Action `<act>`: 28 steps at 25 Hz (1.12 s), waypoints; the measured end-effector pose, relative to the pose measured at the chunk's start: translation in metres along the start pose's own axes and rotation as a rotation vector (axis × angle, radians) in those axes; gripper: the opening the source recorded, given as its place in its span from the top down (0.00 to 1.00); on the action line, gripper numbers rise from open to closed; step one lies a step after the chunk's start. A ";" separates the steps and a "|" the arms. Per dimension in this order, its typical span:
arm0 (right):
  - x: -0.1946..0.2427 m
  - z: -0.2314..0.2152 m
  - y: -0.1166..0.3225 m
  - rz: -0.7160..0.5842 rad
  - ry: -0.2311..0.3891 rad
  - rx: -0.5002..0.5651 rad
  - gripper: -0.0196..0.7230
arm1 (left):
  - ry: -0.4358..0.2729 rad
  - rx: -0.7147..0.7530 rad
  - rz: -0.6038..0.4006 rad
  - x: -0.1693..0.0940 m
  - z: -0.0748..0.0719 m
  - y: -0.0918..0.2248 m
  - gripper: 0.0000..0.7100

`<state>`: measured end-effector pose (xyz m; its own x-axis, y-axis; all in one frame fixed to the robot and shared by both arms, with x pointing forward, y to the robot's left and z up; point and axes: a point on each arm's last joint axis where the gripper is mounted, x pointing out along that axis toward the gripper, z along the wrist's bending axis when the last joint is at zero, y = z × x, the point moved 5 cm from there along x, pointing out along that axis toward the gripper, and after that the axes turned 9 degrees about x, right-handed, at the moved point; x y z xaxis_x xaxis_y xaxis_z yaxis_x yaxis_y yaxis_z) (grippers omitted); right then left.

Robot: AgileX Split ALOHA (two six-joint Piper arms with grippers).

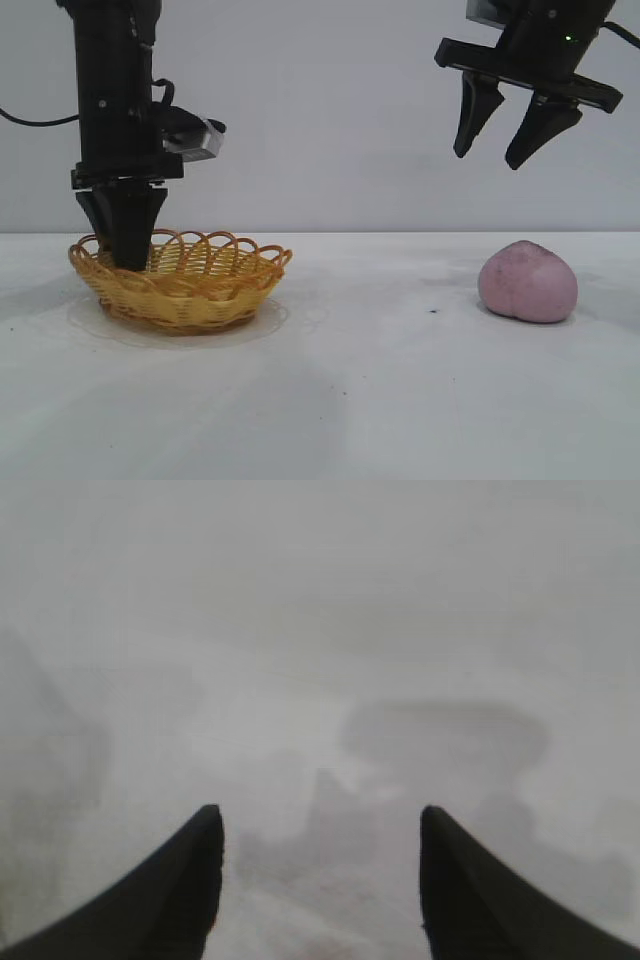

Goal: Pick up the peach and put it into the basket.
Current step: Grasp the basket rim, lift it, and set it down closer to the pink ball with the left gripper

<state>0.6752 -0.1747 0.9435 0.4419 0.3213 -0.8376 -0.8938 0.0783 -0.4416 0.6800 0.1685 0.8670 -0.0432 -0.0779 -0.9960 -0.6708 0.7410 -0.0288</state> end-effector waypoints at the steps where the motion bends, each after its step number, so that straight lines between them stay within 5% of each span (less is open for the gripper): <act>1: 0.000 0.000 0.000 0.000 0.000 0.000 0.47 | 0.001 -0.028 0.001 0.000 0.000 0.000 0.90; 5: 0.000 0.000 0.000 0.000 0.000 0.000 0.47 | 0.015 -0.183 -0.030 -0.011 -0.004 -0.003 0.90; 6: 0.000 0.000 0.000 0.000 0.000 0.000 0.47 | 0.028 -0.229 -0.049 -0.016 -0.007 -0.004 1.00; 14: 0.000 0.000 0.000 0.000 0.000 0.000 0.47 | 0.168 -0.451 -0.196 -0.056 -0.029 -0.020 1.00; 18: 0.000 0.000 0.000 -0.002 0.000 0.000 0.47 | 0.277 -0.520 -0.195 -0.049 -0.043 -0.021 1.00; 22: 0.000 0.001 -0.002 -0.014 0.000 -0.001 0.47 | 0.306 -0.566 -0.146 -0.035 -0.062 -0.007 1.00; 28: 0.000 0.001 -0.003 -0.026 0.000 -0.001 0.47 | 0.353 -0.704 -0.279 -0.028 -0.084 -0.002 1.00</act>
<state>0.6783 -0.1745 0.9452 0.4647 0.3189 -0.8261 -0.8821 0.0853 -0.4633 0.6202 0.1136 0.9020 0.0427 -0.4882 -0.8717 -0.9921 0.0825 -0.0948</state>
